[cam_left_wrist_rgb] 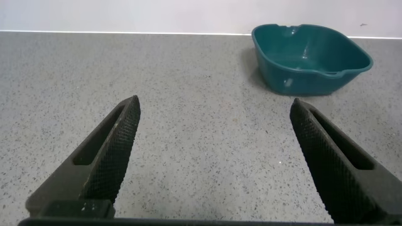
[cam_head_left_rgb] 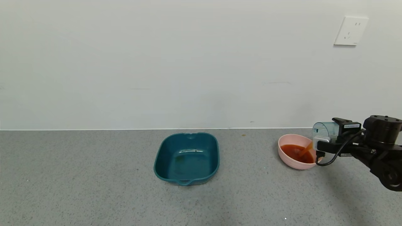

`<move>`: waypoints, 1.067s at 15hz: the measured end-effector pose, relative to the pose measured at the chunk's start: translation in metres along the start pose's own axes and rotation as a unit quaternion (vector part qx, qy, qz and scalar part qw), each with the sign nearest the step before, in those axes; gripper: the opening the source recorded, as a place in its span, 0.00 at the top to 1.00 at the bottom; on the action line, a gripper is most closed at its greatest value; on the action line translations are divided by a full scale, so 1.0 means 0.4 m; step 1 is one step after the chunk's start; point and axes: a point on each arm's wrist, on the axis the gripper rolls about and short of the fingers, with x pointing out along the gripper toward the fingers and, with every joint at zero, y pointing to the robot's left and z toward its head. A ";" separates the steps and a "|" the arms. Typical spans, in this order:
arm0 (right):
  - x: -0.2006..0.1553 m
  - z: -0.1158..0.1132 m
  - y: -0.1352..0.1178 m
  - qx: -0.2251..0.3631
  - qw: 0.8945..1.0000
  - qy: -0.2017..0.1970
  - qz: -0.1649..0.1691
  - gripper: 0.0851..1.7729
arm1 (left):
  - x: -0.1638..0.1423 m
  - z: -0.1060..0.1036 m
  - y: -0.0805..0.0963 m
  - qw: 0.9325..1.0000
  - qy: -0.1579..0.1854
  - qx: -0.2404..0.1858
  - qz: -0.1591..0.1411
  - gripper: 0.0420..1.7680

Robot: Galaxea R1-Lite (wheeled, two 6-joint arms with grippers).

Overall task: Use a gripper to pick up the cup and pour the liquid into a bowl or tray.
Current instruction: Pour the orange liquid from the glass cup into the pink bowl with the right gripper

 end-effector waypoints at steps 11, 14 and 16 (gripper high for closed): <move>-0.008 0.042 -0.001 -0.064 0.998 0.007 0.004 0.23 | 0.000 0.000 0.000 1.000 0.000 0.000 0.000 0.03; -0.009 0.043 -0.001 -0.063 0.998 0.006 0.004 0.23 | 0.000 0.000 0.000 1.000 0.000 0.000 0.000 0.03; -0.010 0.046 -0.003 -0.063 0.998 0.005 0.002 0.23 | 0.000 0.000 0.000 1.000 0.000 0.000 0.000 0.03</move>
